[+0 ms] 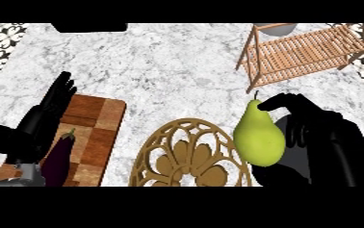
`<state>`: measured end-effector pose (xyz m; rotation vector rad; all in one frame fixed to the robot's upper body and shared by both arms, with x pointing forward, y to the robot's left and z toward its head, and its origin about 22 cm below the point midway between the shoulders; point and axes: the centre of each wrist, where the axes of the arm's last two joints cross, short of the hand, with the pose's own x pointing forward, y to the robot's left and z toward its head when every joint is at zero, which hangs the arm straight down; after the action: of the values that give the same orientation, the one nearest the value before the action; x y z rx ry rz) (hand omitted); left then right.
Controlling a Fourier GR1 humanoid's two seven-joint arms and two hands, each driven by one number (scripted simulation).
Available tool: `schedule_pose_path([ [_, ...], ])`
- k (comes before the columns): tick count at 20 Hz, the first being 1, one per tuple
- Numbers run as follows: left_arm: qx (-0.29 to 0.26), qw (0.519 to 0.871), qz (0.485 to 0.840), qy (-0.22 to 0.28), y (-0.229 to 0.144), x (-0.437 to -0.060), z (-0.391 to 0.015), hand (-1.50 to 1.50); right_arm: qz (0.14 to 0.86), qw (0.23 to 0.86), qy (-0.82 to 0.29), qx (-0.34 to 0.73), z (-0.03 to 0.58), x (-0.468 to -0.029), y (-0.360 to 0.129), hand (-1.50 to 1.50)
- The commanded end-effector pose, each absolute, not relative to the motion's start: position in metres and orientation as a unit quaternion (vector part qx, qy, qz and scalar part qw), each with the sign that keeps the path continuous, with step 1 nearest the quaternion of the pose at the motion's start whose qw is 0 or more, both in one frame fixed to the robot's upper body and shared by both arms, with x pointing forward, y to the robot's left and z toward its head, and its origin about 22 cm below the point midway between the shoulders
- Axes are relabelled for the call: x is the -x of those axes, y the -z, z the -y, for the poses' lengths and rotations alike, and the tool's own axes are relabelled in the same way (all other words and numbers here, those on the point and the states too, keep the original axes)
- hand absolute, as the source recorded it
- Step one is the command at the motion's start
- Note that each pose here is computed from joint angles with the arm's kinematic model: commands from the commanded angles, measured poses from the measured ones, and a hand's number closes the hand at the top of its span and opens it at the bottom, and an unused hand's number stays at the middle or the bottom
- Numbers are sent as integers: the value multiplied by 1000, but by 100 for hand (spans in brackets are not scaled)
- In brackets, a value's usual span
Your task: Pick the pear from the placemat and place it in the tiered shelf
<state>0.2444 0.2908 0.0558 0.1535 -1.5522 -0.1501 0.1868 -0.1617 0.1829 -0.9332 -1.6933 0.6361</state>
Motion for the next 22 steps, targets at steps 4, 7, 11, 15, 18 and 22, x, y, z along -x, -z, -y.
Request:
schedule_pose_path([
  [4, -62, 705, 702, 82, -61, -251, -307, 0, 716, 532, -207, 402, 168, -186, -235, 150],
  [7, -64, 700, 707, 80, -49, -253, -285, 0, 714, 529, -202, 412, 182, -202, -247, 150],
  [11, -53, 708, 700, 78, -67, -242, -262, 0, 726, 534, -189, 391, 171, -231, -263, 150],
  [15, -62, 697, 710, 84, -60, -254, -274, 0, 761, 547, -132, 322, 182, -250, -273, 150],
  [18, -48, 696, 710, 92, -67, -258, -271, 0, 802, 580, 13, 145, 168, -238, -274, 150],
  [22, -46, 698, 710, 79, -60, -259, -278, 0, 812, 571, 35, 118, 189, -271, -286, 150],
])
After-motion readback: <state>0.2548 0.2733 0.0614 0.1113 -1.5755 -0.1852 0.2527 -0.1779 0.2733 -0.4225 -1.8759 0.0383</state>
